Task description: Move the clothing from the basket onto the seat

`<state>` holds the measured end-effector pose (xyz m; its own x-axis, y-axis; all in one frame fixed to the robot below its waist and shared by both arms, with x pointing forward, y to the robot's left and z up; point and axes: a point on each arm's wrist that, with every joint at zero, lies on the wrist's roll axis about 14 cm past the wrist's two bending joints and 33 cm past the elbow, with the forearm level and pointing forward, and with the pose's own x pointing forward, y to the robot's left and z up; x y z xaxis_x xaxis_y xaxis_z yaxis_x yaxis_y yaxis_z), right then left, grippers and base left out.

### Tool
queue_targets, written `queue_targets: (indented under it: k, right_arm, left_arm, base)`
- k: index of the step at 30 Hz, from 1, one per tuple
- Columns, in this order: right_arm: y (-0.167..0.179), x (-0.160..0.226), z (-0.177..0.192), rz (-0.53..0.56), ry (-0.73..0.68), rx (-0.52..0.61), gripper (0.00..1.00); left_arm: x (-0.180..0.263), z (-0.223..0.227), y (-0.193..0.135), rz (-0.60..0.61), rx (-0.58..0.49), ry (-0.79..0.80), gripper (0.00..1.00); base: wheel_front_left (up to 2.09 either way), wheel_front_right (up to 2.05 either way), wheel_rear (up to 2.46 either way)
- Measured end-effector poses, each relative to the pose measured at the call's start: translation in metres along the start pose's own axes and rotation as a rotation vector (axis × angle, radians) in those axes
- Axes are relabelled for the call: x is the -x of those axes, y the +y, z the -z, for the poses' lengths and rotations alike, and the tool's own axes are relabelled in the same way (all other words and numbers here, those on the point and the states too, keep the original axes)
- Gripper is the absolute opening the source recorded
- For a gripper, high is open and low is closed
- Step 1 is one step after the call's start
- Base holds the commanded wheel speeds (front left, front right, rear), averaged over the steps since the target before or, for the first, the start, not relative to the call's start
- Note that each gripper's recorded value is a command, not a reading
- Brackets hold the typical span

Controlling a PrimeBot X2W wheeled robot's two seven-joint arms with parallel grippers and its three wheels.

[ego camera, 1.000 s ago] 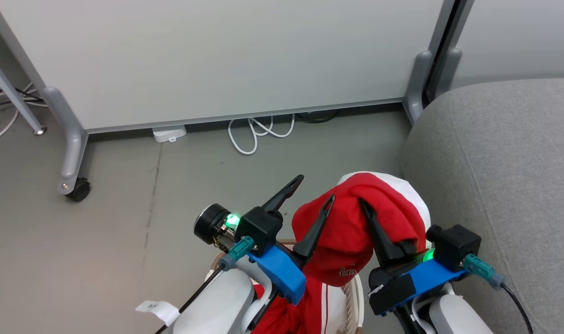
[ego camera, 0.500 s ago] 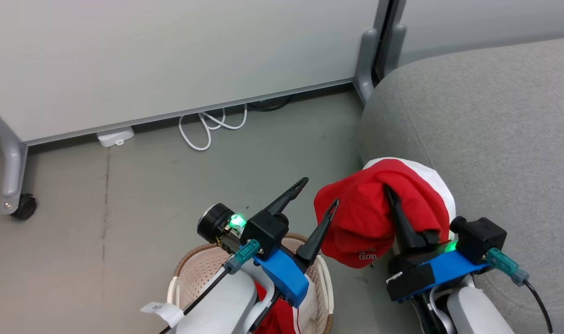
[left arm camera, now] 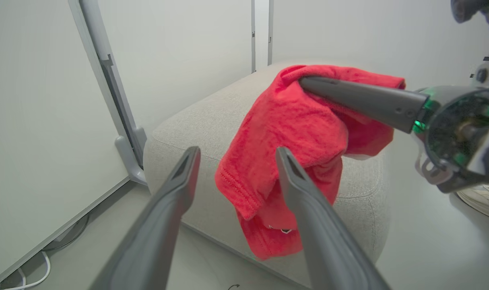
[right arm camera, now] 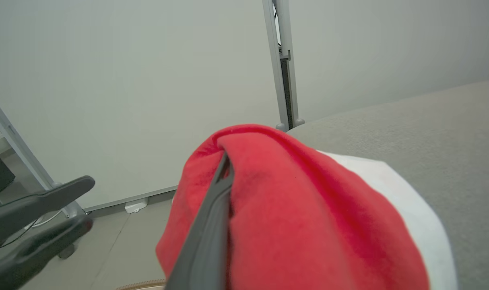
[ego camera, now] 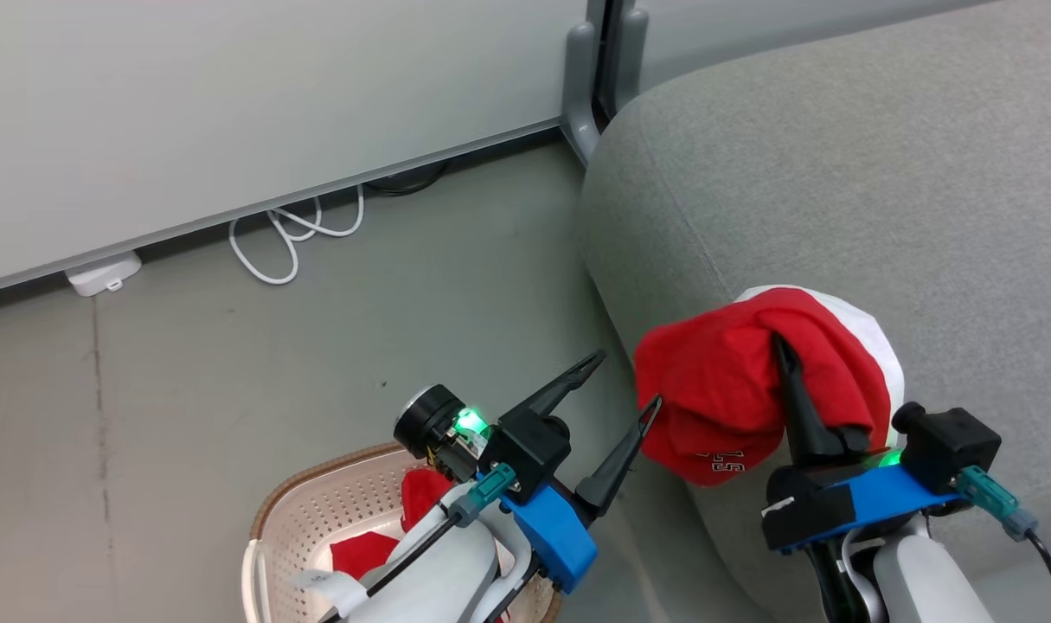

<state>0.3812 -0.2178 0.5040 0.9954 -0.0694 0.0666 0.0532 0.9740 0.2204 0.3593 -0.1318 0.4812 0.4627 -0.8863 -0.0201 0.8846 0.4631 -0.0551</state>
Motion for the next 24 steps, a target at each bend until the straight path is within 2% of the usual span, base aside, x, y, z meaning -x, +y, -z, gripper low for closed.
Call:
queue_targets:
  k: [6, 14, 20, 24]
  right_arm:
    - [-0.023, 0.013, 0.001, 0.071, 0.007, 0.006, 0.0]
    - [-0.033, 0.013, -0.009, 0.103, -0.023, 0.01, 0.0]
    - [-0.043, -0.012, -0.041, 0.119, -0.124, 0.04, 0.0]
    - [-0.05, -0.042, -0.07, 0.127, -0.209, 0.088, 0.0]
  left_arm:
    - [-0.01, 0.003, -0.016, 0.064, 0.007, 0.001, 1.0]
    - [-0.016, 0.002, -0.017, 0.081, 0.012, -0.01, 1.0]
    - [-0.022, 0.002, -0.002, 0.075, 0.004, -0.026, 1.0]
    - [-0.029, 0.003, 0.015, 0.069, -0.004, -0.047, 1.0]
  base:
    - [0.0, 0.0, 0.0]
    - [0.0, 0.0, 0.0]
    - [0.0, 0.0, 0.0]
    - [0.0, 0.0, 0.0]
